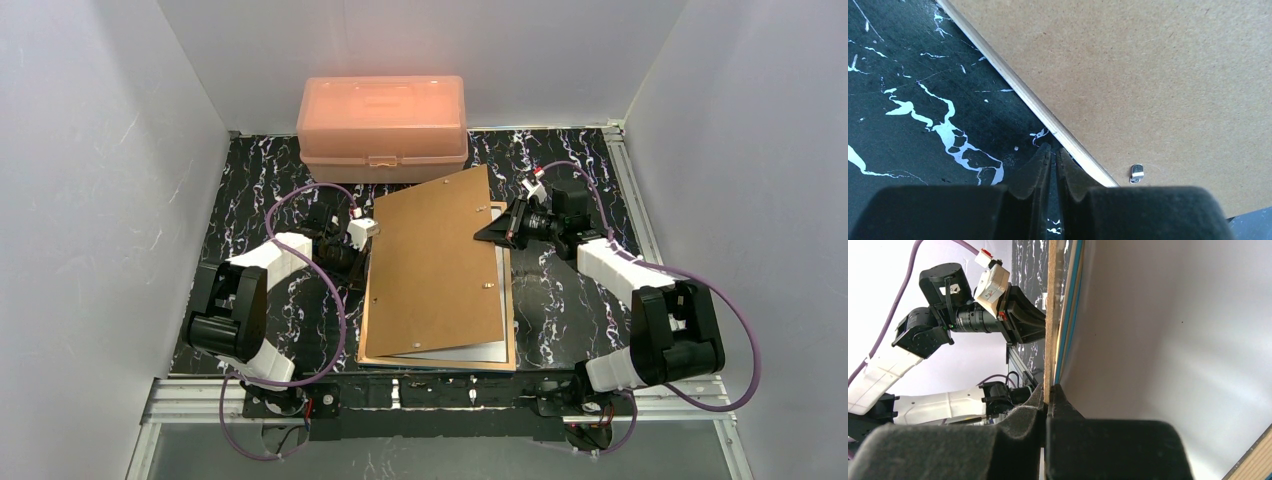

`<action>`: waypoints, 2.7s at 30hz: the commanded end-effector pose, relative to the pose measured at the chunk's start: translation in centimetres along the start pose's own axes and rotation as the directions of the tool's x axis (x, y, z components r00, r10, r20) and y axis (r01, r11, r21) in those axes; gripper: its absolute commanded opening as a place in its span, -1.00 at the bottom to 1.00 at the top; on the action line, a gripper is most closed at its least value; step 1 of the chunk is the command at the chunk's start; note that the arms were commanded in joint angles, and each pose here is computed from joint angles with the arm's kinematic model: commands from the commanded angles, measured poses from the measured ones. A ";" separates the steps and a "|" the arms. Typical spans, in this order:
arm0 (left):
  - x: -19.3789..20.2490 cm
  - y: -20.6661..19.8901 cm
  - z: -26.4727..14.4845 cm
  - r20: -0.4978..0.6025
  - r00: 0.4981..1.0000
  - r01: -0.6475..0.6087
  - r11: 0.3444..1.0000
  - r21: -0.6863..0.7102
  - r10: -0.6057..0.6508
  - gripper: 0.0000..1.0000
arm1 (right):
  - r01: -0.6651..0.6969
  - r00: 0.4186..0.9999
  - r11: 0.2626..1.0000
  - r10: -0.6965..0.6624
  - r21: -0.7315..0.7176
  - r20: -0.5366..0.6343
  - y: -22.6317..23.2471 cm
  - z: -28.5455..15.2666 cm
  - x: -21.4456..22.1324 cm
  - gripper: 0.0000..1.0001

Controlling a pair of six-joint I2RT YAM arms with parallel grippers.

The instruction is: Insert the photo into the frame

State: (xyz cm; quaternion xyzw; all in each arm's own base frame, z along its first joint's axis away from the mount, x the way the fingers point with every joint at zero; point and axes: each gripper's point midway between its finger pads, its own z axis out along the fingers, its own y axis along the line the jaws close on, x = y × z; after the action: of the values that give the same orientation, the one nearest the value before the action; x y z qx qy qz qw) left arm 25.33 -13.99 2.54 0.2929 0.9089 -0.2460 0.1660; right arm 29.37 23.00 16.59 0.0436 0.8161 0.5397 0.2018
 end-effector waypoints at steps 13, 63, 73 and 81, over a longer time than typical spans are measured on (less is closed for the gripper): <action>-1.0 -0.9 -0.7 0.013 0.999 -0.031 0.999 0.028 0.030 -0.90 | 0.061 0.997 0.997 -0.058 -0.049 0.055 2.1 -0.8 -1.2 -0.97; -0.3 -0.8 0.6 -0.029 0.999 -0.014 0.999 0.048 0.016 -0.83 | -0.009 0.998 1.000 0.009 -0.002 0.063 -1.5 -0.7 -0.4 -0.97; 0.7 -1.1 1.1 -0.045 0.999 0.000 0.998 0.065 0.003 -0.91 | -0.067 0.997 0.996 0.065 0.063 0.041 -3.7 -0.4 0.5 -0.97; 0.8 -1.2 1.1 -0.044 0.999 0.000 0.998 0.068 0.003 -0.94 | -0.095 0.994 0.988 0.087 0.121 0.073 -5.1 -0.9 1.2 -0.97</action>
State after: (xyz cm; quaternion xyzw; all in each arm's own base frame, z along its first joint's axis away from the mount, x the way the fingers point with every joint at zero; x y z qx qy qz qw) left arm 25.85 -15.23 3.49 0.2970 0.9004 -0.2703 0.1675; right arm 29.03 20.96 12.91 0.1039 0.8281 0.5167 0.1910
